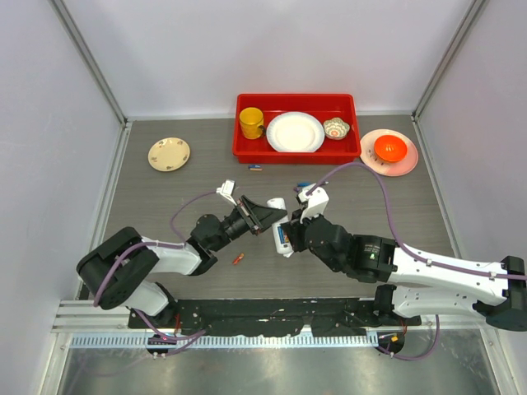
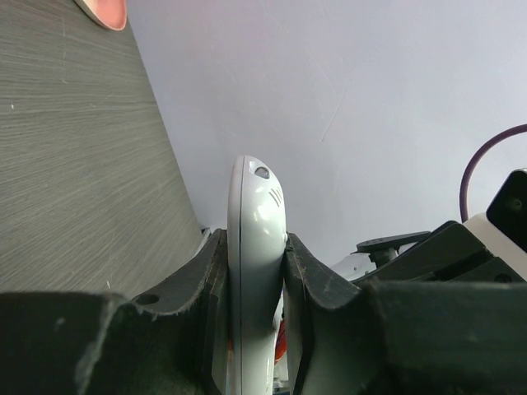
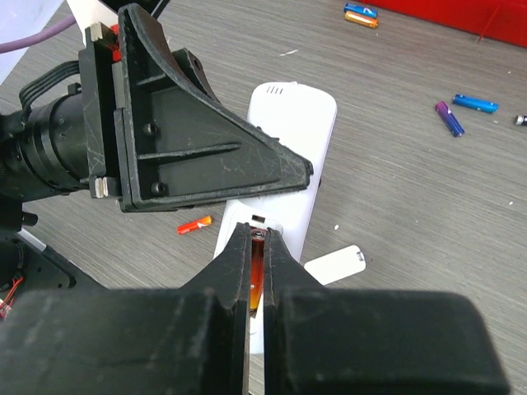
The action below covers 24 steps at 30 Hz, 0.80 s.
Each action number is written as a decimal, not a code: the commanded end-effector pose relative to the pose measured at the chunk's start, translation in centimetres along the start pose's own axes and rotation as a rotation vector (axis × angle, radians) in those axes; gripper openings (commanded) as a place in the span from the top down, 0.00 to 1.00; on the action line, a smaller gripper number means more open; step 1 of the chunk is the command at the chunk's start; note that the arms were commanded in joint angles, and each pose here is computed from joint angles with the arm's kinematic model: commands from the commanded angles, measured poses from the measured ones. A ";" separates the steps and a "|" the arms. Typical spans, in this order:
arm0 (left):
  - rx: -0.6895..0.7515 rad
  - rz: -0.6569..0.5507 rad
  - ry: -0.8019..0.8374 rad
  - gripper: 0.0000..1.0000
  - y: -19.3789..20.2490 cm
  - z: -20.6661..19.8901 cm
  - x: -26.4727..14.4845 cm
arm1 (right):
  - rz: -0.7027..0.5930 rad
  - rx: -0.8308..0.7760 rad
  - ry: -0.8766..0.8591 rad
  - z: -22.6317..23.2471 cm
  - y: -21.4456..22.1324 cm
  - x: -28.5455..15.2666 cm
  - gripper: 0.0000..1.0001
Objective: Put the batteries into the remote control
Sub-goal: Load the battery into the remote control.
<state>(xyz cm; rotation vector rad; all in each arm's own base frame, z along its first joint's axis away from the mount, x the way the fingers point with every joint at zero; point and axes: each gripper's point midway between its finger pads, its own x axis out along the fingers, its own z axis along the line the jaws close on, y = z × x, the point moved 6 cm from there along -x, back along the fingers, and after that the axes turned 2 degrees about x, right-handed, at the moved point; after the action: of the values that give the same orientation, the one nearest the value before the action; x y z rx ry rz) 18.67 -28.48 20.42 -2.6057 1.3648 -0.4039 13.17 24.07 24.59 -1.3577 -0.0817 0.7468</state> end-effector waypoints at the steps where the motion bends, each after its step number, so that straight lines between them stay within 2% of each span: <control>1: 0.038 -0.073 0.152 1.00 -1.4 -3.3 1.0 | 0.048 0.037 -0.004 0.3 1.0 0.0 0.99; 8: 0.058 -0.123 0.187 1.00 -1.9 -3.9 0.5 | 0.097 0.068 0.003 0.5 2.1 0.3 0.99; 13: 0.059 -0.118 0.183 1.00 -1.7 -3.7 0.3 | 0.089 0.077 0.017 0.3 1.8 0.1 0.86; 24: 0.054 -0.101 0.183 1.00 -1.5 -3.5 0.2 | 0.066 0.086 0.057 0.0 1.1 0.0 0.75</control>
<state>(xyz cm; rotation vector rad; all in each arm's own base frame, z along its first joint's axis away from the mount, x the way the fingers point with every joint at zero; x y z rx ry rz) 18.70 -28.64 19.69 -2.5754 1.3391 -0.3889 12.84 24.26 23.24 -1.3048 0.0165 0.7674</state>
